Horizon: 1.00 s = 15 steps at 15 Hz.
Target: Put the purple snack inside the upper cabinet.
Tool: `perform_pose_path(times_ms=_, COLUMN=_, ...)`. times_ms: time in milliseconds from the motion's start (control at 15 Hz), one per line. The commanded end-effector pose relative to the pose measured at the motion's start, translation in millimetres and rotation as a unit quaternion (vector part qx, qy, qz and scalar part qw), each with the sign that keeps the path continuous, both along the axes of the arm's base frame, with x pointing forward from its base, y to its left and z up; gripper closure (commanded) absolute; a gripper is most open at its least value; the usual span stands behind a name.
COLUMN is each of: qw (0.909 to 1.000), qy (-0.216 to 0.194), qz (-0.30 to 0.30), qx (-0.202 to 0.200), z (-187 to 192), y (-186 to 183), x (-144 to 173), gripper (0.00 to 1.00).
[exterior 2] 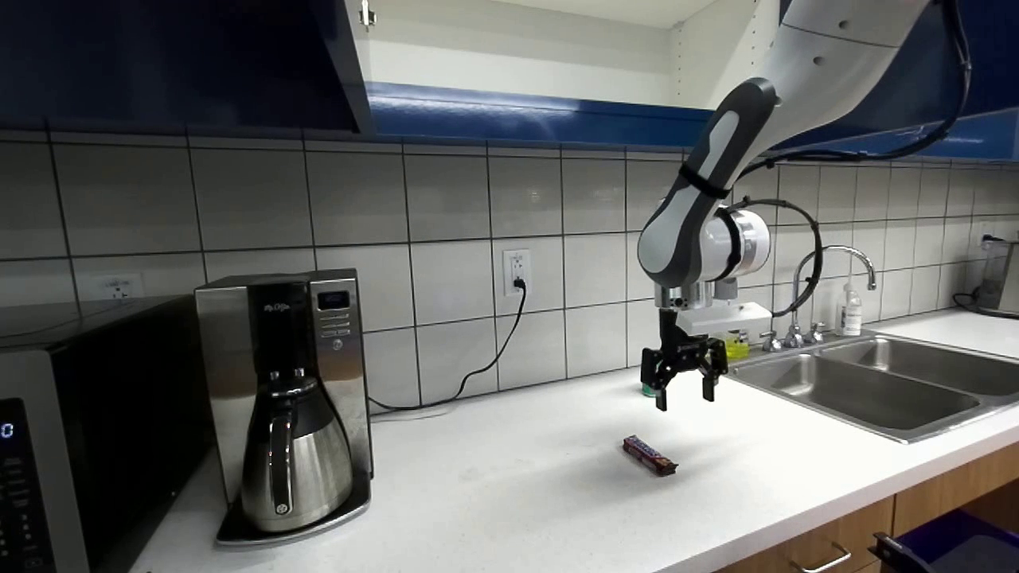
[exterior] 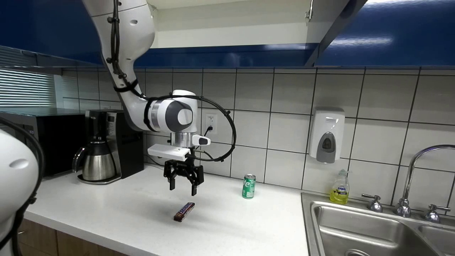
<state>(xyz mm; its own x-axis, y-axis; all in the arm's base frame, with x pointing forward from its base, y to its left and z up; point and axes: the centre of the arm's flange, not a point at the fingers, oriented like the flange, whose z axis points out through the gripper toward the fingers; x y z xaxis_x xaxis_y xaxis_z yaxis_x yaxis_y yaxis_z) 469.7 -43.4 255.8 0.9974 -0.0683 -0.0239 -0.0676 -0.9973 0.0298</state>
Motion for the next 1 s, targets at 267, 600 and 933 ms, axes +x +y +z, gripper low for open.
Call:
perform_pose_path(times_ms=267, qw=0.9992, qy=-0.003, qz=0.032, qx=0.022, z=-27.0, y=21.4, x=30.6, gripper=0.00)
perform_pose_path(times_ms=600, qw=0.9993, qy=0.003, qz=0.033, qx=0.018, z=-45.3, y=21.3, x=42.9, gripper=0.00)
perform_pose_path(times_ms=933, qw=0.9992, qy=0.005, qz=0.036, qx=0.013, z=-63.5, y=24.8, x=54.6, gripper=0.00)
